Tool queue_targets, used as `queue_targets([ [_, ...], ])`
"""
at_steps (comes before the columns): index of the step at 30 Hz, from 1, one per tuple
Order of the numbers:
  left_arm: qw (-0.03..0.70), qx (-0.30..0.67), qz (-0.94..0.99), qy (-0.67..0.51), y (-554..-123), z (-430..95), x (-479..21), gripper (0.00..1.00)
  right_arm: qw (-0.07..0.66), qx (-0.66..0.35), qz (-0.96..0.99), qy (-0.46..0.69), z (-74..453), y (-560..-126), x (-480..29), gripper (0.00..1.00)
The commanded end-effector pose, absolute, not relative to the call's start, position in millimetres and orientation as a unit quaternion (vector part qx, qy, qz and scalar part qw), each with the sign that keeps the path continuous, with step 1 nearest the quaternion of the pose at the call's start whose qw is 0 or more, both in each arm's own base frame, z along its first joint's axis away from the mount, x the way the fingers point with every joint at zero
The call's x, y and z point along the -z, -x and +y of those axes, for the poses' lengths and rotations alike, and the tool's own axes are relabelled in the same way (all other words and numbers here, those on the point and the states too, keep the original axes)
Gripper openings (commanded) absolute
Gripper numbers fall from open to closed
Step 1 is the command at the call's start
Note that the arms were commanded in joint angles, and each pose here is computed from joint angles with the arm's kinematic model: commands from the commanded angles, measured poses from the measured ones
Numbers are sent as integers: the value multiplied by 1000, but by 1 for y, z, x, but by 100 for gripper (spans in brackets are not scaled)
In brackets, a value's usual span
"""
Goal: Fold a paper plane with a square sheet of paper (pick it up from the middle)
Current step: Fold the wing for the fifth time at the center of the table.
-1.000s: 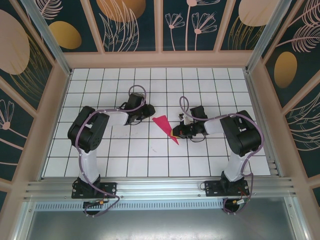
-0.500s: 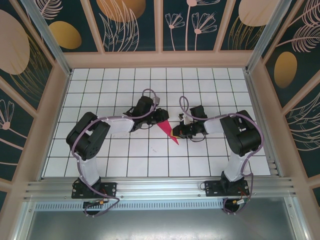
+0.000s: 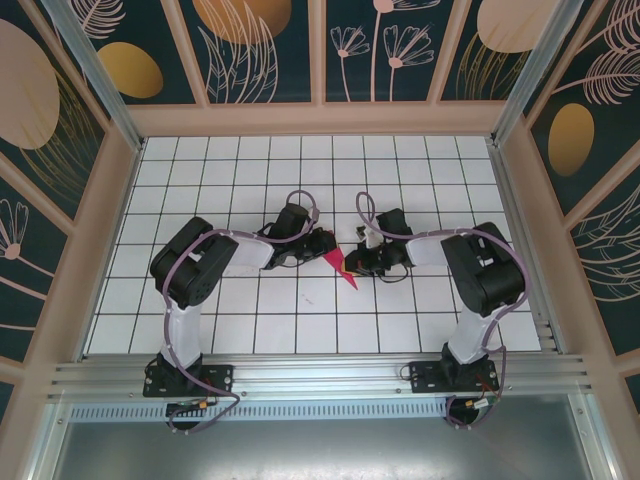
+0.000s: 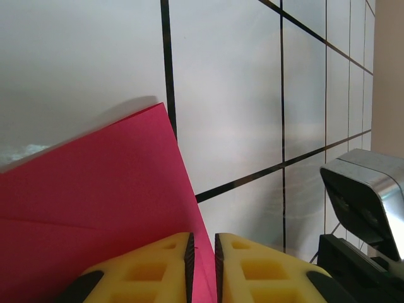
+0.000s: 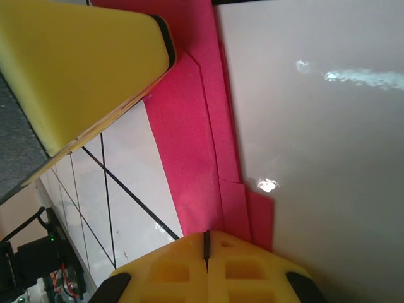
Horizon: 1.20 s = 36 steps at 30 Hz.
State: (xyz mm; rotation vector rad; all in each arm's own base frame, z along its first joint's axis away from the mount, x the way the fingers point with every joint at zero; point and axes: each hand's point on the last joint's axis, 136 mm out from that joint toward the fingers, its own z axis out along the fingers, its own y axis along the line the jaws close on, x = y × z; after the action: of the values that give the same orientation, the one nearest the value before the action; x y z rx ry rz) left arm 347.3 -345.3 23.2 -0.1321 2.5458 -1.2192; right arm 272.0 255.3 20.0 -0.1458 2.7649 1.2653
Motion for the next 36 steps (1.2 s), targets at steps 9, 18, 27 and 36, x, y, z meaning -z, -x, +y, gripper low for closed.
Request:
queue_targets([
  [9,124,357,924,58,-334,-324,23,21,63,-406,908,87,275,-276,-48,0],
  [18,132,364,920,53,-342,-331,13,20,30,-415,905,89,290,-269,-29,0],
  [27,132,343,929,50,-341,-324,23,20,11,-372,927,51,258,-262,6,0],
  [36,130,310,940,50,-339,-314,39,19,7,-386,921,56,255,-249,-8,1],
])
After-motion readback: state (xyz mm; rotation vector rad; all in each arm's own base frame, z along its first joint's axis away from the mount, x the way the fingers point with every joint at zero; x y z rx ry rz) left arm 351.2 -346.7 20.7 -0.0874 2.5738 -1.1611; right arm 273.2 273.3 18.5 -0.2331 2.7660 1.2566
